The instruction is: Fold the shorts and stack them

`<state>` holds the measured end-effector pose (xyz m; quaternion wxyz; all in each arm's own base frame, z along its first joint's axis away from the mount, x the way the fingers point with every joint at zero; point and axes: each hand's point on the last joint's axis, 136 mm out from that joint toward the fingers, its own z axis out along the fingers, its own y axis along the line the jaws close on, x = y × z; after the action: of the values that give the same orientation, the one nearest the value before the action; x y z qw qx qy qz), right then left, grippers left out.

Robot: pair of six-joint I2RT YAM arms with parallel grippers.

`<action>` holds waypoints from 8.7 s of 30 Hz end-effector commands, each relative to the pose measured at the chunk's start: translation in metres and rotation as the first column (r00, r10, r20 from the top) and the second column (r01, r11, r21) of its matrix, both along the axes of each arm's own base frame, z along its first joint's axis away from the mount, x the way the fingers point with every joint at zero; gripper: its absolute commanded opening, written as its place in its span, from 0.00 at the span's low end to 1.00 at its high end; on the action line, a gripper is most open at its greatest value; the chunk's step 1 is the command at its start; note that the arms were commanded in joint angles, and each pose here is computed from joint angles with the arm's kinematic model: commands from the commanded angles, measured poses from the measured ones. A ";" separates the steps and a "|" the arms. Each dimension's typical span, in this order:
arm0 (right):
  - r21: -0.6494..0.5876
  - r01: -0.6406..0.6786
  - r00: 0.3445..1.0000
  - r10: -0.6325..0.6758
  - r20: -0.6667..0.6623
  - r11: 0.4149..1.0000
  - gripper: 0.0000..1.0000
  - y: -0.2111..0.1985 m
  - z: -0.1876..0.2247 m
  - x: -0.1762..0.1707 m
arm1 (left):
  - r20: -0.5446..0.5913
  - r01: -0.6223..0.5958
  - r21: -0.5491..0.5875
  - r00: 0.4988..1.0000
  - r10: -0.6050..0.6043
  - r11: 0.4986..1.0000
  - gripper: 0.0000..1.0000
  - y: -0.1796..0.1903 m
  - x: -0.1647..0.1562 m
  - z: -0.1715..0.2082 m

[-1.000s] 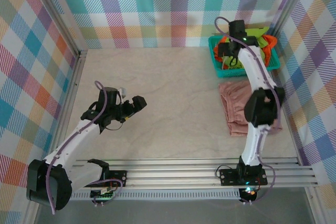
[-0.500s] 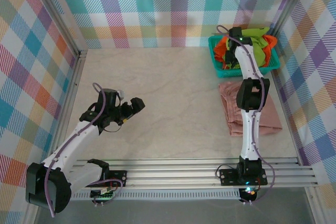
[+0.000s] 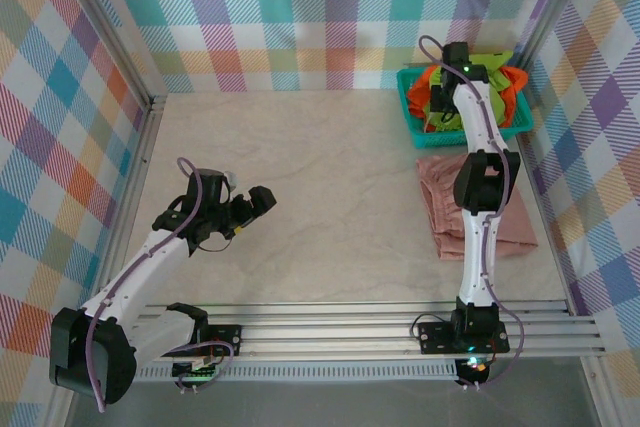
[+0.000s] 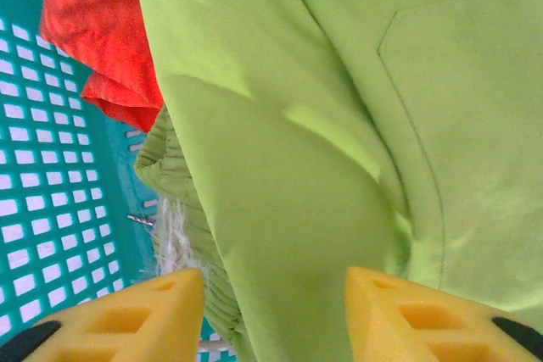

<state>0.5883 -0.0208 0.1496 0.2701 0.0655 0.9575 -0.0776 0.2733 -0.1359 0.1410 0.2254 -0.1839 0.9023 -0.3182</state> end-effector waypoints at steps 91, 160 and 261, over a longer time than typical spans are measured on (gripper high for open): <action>0.614 -0.520 0.814 0.562 0.146 0.594 0.81 0.390 0.012 -0.330 | -0.036 -0.146 0.251 0.986 0.160 0.957 1.00 0.077 -0.001 0.019; 0.456 -0.758 0.607 0.760 0.233 0.466 0.76 0.463 0.005 -0.334 | -0.007 -0.332 0.126 0.942 0.335 0.935 0.97 0.110 0.041 0.023; -0.083 -0.570 0.816 0.553 -0.168 0.817 0.00 0.205 -0.015 -0.270 | -0.038 -0.206 0.290 0.973 0.227 0.934 0.73 0.161 0.124 0.083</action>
<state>0.3263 0.1953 0.1350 0.2383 -0.2443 0.9387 -0.0488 0.4140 0.0352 0.2442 0.2969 -0.2629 0.9074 -0.1391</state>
